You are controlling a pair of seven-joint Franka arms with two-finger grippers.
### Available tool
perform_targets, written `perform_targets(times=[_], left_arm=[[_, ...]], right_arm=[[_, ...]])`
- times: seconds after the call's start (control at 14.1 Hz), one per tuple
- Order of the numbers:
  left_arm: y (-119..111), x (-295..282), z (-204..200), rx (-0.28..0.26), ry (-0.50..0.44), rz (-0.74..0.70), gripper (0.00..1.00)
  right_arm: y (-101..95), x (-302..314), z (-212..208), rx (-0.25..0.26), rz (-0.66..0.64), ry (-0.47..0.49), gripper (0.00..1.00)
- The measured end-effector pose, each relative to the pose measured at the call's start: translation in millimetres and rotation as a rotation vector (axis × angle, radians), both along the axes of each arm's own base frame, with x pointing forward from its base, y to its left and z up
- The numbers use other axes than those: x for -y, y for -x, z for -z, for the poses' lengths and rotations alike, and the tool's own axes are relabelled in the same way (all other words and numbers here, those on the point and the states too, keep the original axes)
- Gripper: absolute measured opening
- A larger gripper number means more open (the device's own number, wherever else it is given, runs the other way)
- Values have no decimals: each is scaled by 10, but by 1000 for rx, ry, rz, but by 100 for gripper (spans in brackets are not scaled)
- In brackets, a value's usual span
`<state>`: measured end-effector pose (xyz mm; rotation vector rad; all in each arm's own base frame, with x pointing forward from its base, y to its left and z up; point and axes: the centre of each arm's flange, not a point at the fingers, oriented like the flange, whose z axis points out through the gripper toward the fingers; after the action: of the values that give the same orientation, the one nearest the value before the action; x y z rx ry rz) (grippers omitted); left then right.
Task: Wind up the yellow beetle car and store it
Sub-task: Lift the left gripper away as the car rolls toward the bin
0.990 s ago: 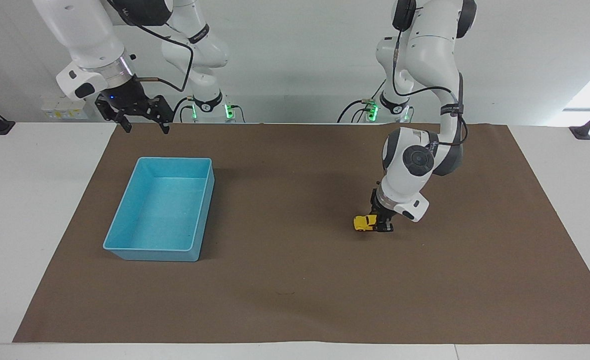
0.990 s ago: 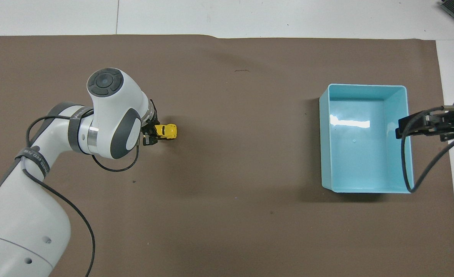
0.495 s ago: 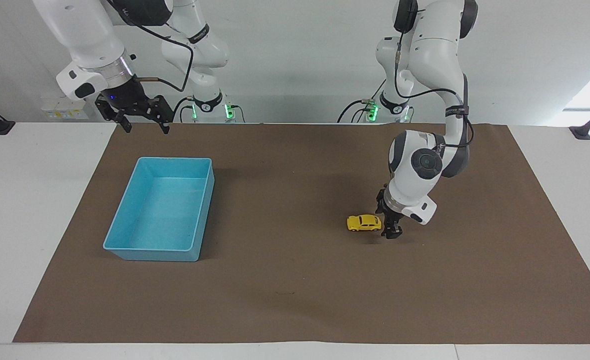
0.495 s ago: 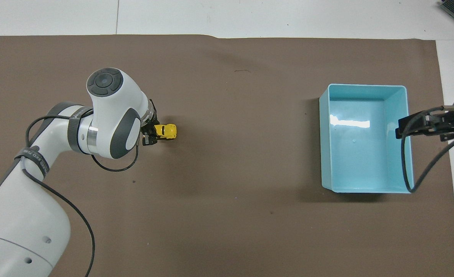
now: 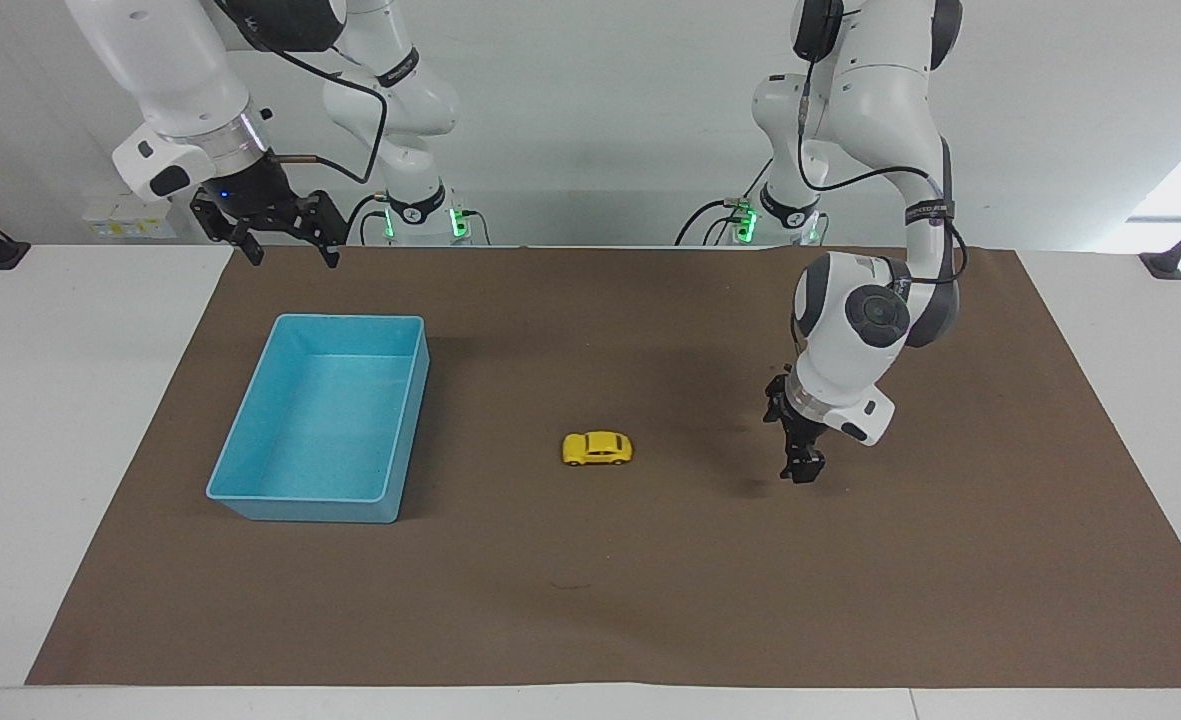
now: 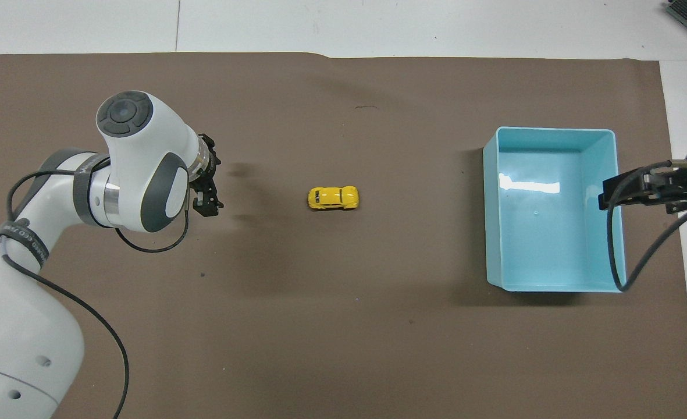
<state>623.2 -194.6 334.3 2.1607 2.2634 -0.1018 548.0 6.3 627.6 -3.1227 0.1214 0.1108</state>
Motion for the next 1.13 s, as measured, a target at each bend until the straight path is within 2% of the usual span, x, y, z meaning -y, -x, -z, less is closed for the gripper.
perform_targets(times=[0.78, 1.13], left_arm=[[-16, 1, -40, 8, 2, -1, 100], [-130, -106, -327, 60, 16, -19, 100]], right_arm=[[0, 0, 0, 0, 0, 0, 100], [0, 0, 0, 0, 0, 0, 100]])
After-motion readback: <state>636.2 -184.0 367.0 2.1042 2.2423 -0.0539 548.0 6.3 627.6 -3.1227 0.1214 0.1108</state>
